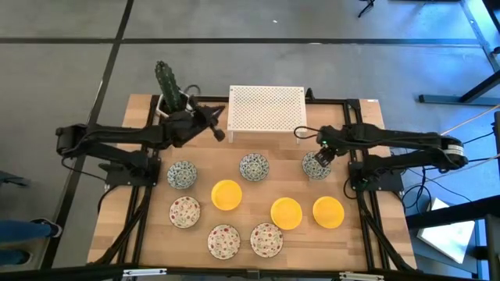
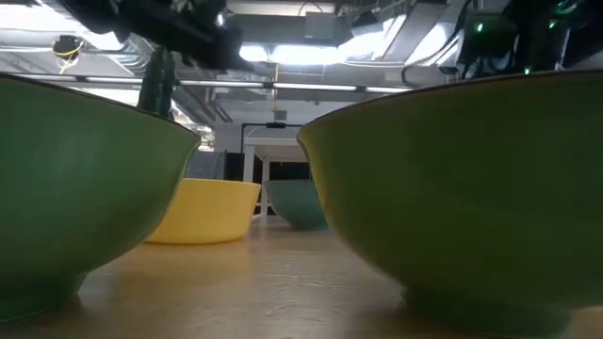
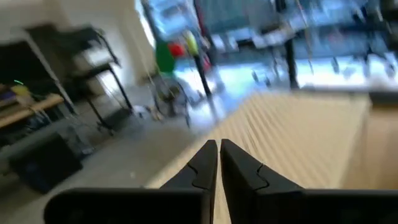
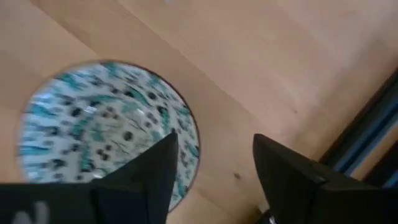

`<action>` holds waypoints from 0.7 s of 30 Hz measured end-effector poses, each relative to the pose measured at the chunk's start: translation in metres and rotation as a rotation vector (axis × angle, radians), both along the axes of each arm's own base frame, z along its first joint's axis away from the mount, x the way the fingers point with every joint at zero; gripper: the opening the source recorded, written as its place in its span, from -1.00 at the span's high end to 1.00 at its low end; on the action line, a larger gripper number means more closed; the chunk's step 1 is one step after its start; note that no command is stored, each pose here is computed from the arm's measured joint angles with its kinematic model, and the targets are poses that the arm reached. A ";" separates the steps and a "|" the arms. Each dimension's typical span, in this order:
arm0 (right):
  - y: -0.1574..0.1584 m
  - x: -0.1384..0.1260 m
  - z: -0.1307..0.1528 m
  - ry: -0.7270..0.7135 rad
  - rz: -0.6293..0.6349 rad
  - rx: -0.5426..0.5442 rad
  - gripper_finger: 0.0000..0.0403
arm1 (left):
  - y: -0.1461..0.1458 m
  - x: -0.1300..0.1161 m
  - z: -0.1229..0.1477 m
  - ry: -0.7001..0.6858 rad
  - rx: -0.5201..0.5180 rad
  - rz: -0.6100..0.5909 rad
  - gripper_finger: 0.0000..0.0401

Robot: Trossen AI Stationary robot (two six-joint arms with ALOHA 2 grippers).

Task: Pick & Place Mini bowls
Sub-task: Put the right blue patterned bowl on the shelf

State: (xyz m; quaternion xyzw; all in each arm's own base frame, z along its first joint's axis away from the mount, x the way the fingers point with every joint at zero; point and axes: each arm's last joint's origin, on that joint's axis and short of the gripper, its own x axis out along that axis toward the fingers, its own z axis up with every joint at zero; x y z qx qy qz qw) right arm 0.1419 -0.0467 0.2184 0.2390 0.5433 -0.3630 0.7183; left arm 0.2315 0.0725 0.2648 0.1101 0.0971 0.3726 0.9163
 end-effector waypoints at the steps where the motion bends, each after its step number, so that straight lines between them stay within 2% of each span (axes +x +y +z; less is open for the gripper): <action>1: -0.001 0.001 -0.003 0.011 -0.007 0.005 -0.09 | 0.001 0.001 -0.005 0.040 -0.013 -0.013 0.94; 5: -0.002 0.006 -0.016 0.011 0.009 0.064 -0.11 | 0.003 0.003 -0.020 0.135 -0.069 -0.027 0.99; 8: -0.001 0.009 -0.030 -0.029 0.033 0.119 -0.10 | 0.003 0.002 -0.023 0.132 -0.113 -0.013 0.99; 13: 0.000 0.004 -0.049 0.027 0.021 0.121 0.02 | -0.002 0.001 -0.029 0.143 -0.199 -0.032 0.99; 17: 0.000 0.002 -0.053 0.033 0.001 0.114 0.30 | -0.009 0.001 -0.032 0.159 -0.231 -0.053 0.99; 21: 0.000 0.007 -0.050 -0.013 0.012 0.135 0.75 | -0.013 0.003 -0.030 0.129 -0.226 -0.070 0.96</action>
